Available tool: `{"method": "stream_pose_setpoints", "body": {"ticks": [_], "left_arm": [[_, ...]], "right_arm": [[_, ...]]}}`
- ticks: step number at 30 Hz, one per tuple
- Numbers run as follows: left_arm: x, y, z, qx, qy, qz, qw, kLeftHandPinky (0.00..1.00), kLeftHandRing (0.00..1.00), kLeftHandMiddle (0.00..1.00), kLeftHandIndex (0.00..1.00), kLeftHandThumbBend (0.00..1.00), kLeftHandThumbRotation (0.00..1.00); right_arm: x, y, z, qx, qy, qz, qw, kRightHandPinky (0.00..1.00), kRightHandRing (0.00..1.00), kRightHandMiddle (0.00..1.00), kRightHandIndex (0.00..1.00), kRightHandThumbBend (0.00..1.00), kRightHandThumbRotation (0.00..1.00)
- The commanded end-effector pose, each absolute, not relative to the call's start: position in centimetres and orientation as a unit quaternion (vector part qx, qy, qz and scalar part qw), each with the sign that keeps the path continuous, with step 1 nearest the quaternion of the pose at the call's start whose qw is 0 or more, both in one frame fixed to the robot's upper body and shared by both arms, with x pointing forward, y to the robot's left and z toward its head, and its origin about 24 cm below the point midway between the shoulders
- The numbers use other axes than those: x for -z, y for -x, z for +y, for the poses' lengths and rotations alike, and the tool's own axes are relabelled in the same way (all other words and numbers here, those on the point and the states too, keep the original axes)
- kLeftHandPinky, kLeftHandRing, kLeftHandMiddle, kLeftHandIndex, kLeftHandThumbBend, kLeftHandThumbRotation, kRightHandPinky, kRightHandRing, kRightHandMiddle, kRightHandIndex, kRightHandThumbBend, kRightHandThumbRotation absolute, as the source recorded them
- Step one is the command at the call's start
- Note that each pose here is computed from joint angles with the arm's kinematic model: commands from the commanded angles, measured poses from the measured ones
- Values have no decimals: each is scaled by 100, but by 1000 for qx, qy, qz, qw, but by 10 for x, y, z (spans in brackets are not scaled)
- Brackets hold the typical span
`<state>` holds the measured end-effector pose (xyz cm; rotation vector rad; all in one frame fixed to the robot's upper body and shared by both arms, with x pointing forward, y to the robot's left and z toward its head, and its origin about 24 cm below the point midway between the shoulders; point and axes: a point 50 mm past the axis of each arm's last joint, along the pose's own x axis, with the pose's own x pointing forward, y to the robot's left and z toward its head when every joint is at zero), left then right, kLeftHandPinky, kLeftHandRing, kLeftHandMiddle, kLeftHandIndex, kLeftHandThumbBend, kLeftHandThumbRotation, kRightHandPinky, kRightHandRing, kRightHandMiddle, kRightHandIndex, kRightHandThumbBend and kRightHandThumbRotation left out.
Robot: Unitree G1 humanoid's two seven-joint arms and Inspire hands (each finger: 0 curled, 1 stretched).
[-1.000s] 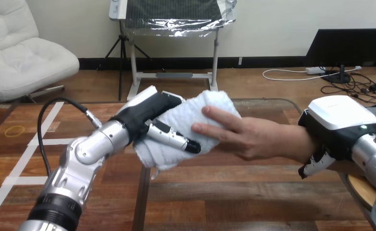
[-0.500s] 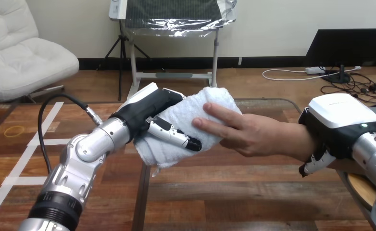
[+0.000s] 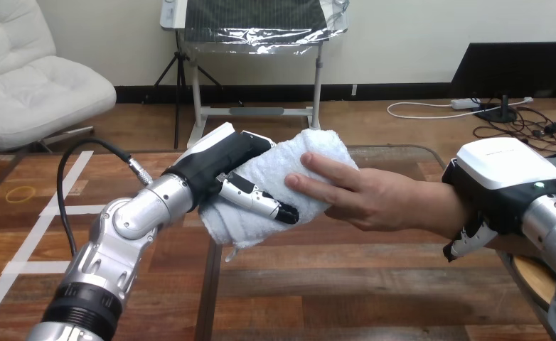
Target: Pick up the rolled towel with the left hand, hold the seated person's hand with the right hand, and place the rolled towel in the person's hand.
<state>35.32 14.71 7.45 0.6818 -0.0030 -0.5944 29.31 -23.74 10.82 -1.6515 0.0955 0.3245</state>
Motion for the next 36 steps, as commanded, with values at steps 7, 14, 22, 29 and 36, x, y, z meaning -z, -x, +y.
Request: {"method": "stream_pose_setpoints", "body": {"ticks": [7, 14, 22, 29, 36], "left_arm": [[-95, -358, 131, 303, -348, -46, 886, 35, 38, 43, 50, 62, 0], [-97, -358, 130, 332, -371, -36, 867, 46, 53, 58, 63, 67, 11], [-99, -360, 130, 364, -398, -15, 842, 73, 82, 85, 90, 78, 30], [-99, -360, 134, 366, -405, -12, 838, 87, 95, 97, 98, 86, 37], [-99, -360, 140, 360, -414, -12, 836, 93, 99, 99, 100, 88, 41]], "right_arm": [[-162, -306, -231, -89, 735, -37, 671, 13, 20, 28, 34, 71, 0], [-161, -303, -232, -112, 742, -20, 660, 44, 54, 60, 62, 76, 17], [-160, -302, -235, -121, 742, -5, 659, 76, 86, 88, 84, 81, 24], [-161, -301, -237, -121, 742, -4, 660, 89, 95, 96, 92, 84, 22], [-161, -301, -239, -121, 751, 7, 650, 94, 98, 99, 95, 85, 22]]}}
